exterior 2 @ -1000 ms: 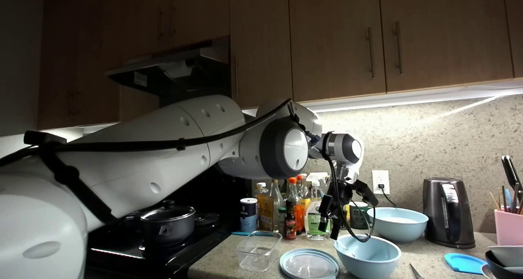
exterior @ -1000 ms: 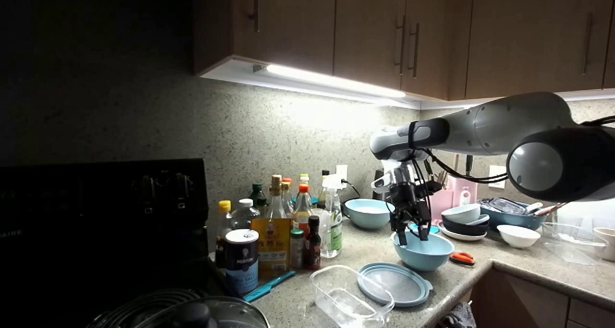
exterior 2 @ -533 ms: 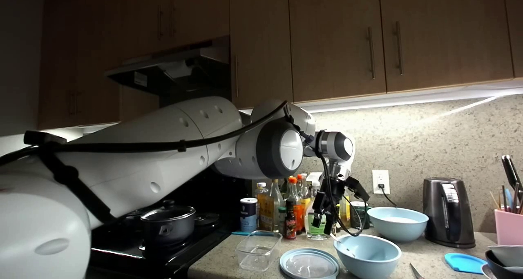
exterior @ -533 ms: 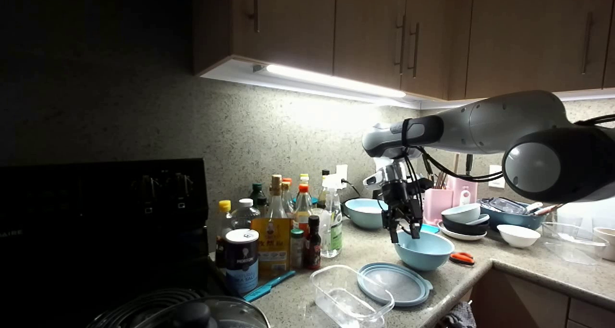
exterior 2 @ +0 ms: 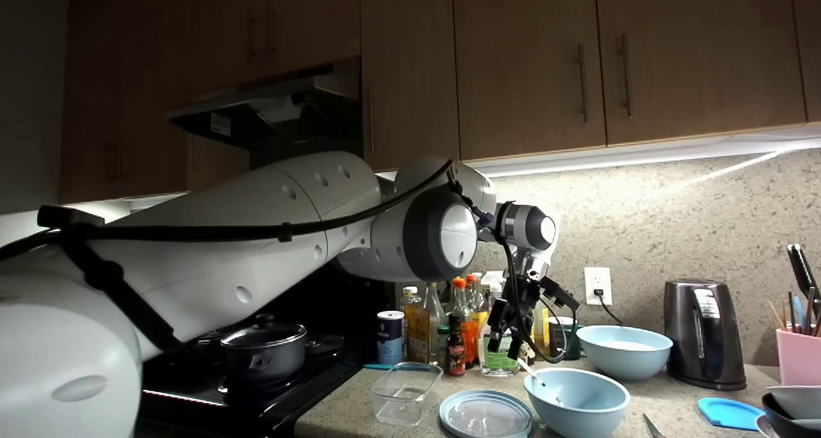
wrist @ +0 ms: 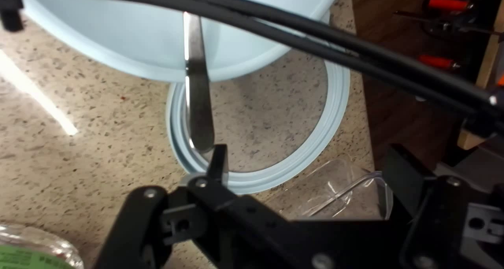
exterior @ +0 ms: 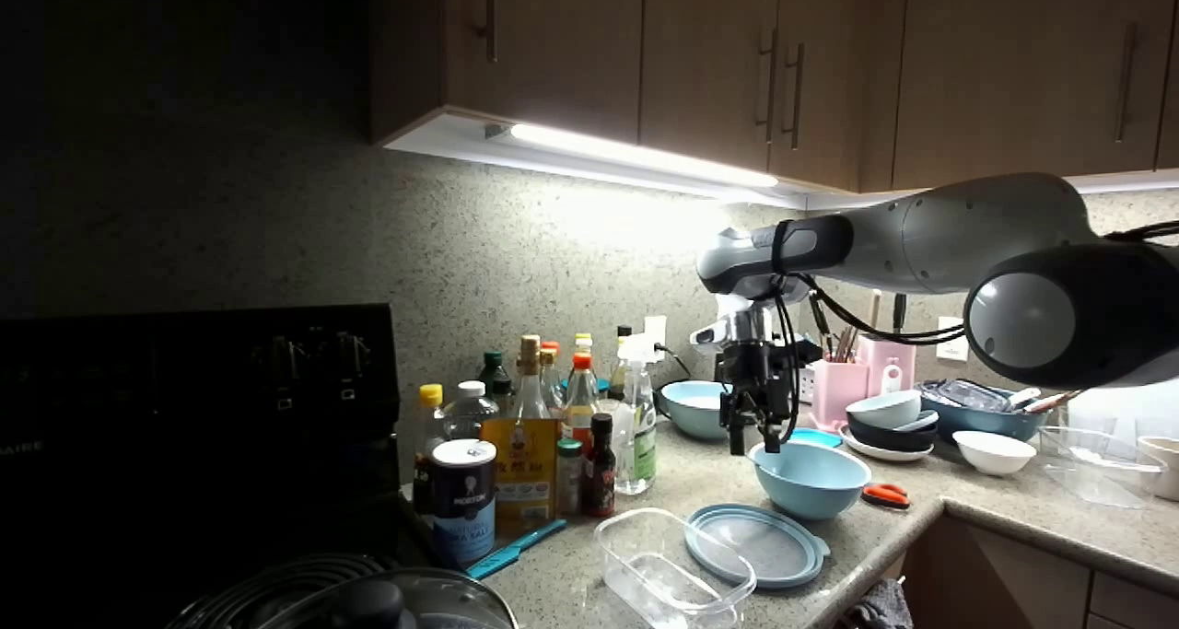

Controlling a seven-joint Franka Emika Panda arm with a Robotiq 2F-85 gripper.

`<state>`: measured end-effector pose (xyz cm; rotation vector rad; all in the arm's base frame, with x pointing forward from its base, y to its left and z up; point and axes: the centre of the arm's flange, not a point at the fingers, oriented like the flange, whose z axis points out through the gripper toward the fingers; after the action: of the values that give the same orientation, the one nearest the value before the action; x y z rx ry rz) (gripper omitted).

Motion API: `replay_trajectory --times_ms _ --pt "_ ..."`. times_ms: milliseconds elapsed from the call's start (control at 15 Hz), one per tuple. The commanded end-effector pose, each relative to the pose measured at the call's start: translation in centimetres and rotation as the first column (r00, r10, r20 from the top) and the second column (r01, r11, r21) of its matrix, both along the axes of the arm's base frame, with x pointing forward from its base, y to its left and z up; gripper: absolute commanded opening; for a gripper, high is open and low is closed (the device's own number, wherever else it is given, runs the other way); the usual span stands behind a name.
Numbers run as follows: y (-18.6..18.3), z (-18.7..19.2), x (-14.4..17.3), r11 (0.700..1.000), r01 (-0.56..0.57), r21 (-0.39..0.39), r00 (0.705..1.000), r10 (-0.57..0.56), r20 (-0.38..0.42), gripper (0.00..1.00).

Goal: Take the spoon out of the bowl

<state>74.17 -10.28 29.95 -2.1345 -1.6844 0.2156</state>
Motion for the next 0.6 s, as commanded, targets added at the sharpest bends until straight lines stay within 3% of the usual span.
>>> replay_trajectory --times_ms 0,533 --pt "0.3 1.6 -0.4 0.997 0.074 0.004 0.995 -0.074 0.064 1.0" --pt "-2.7 -0.6 2.0 0.972 0.234 -0.036 0.972 -0.232 0.043 1.0"
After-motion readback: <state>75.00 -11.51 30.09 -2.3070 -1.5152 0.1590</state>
